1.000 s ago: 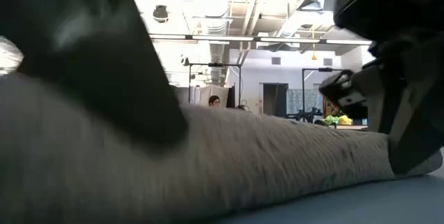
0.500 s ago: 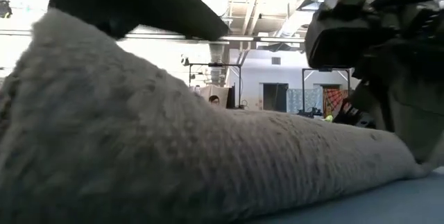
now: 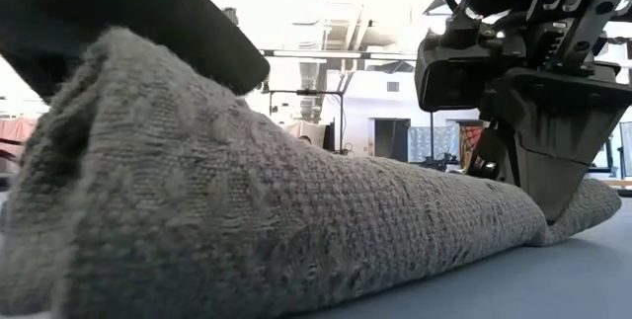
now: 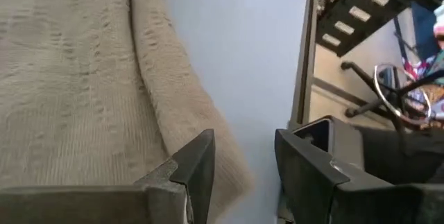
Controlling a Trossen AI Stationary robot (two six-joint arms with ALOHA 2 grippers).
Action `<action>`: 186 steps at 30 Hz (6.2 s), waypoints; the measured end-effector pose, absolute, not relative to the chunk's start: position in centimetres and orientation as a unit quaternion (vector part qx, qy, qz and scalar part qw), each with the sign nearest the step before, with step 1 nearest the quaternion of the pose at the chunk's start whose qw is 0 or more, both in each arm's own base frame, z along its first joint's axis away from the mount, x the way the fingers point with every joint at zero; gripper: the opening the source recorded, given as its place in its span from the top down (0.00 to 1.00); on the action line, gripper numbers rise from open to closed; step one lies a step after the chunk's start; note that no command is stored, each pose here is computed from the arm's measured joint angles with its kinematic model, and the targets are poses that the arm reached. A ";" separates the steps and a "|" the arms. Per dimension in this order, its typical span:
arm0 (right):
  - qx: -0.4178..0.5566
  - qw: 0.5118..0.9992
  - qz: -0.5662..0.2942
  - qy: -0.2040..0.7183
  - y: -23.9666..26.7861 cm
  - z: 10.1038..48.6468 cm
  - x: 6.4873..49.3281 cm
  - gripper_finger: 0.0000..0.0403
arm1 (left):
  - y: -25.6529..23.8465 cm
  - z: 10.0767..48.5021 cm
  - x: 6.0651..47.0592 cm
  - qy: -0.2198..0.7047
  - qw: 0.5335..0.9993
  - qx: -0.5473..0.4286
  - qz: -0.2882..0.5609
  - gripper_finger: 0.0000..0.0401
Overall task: Roll towel into tight, uniform cylinder
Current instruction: Roll the gray towel
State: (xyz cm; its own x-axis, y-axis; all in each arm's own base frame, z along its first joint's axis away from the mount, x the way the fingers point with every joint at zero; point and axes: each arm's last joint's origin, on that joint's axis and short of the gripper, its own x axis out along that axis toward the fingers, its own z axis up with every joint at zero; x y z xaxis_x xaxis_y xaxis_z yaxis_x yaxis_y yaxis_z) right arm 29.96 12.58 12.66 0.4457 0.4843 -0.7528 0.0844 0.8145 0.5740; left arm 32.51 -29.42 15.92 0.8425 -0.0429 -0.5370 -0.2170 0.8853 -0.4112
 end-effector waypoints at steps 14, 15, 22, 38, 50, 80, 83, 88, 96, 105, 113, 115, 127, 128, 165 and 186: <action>0.305 0.793 0.112 0.516 13.1 12.7 29.8 0.86 | -30.0 12.6 32.9 0.295 0.920 -0.247 0.079 0.65; 0.307 0.791 0.112 0.517 13.2 12.8 29.8 0.86 | -30.0 12.5 33.0 0.295 0.919 -0.248 0.080 0.65; 0.339 0.760 0.129 0.540 14.2 12.8 29.2 0.86 | -29.8 12.3 33.1 0.308 0.916 -0.243 0.090 0.73; 0.380 0.704 0.192 0.568 14.6 13.1 29.1 0.83 | -30.1 12.7 33.8 0.344 0.902 -0.262 0.000 0.99; 0.395 0.682 0.226 0.573 13.3 13.2 29.5 0.52 | -29.2 12.6 34.4 0.365 0.892 -0.266 -0.010 1.00; -0.270 0.908 0.102 0.304 27.2 15.4 20.4 0.50 | -28.2 12.5 35.1 0.387 0.872 -0.300 -0.002 1.00; -0.281 0.900 0.099 0.319 28.6 15.3 20.8 0.50 | -28.2 12.5 35.1 0.388 0.872 -0.300 -0.002 1.00; -0.287 0.890 0.087 0.342 29.3 14.5 21.3 0.50 | -28.2 12.5 35.1 0.388 0.872 -0.298 -0.003 1.00; -0.282 0.882 0.072 0.370 28.6 13.3 22.1 0.50 | -28.2 12.5 35.1 0.388 0.873 -0.296 -0.004 1.00; -0.285 0.872 0.052 0.393 27.2 13.1 23.2 0.50 | -28.2 12.5 35.1 0.388 0.874 -0.293 -0.006 1.00; -0.274 0.858 0.082 0.426 25.7 13.0 25.0 0.57 | -28.3 12.5 35.1 0.388 0.879 -0.278 -0.014 0.98; -0.263 0.854 0.098 0.438 25.4 13.0 25.4 0.64 | -28.3 12.5 35.1 0.387 0.880 -0.274 -0.016 0.95; -0.155 0.829 0.184 0.505 23.3 13.1 27.5 0.92 | -27.4 17.1 33.0 0.382 0.897 -0.221 0.014 0.76; -0.130 0.826 0.192 0.514 22.9 13.1 27.9 0.92 | -27.5 17.8 32.7 0.370 0.904 -0.213 0.022 0.76; 0.231 0.712 0.274 0.604 12.9 13.6 33.0 0.86 | -27.5 15.0 34.7 0.356 0.911 -0.204 0.031 0.79; 0.186 0.740 0.279 0.583 10.2 16.7 32.3 0.57 | -26.9 11.1 35.9 0.433 0.862 -0.265 0.010 1.00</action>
State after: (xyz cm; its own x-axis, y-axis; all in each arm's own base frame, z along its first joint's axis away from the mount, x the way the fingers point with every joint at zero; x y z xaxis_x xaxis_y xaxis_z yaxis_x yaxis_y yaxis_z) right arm 32.29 10.25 16.73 0.1643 0.6301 -0.7589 -0.1969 0.7748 0.6007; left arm 35.88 -26.92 11.12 0.6251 -0.2122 -0.7511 -0.2462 0.8596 -0.4478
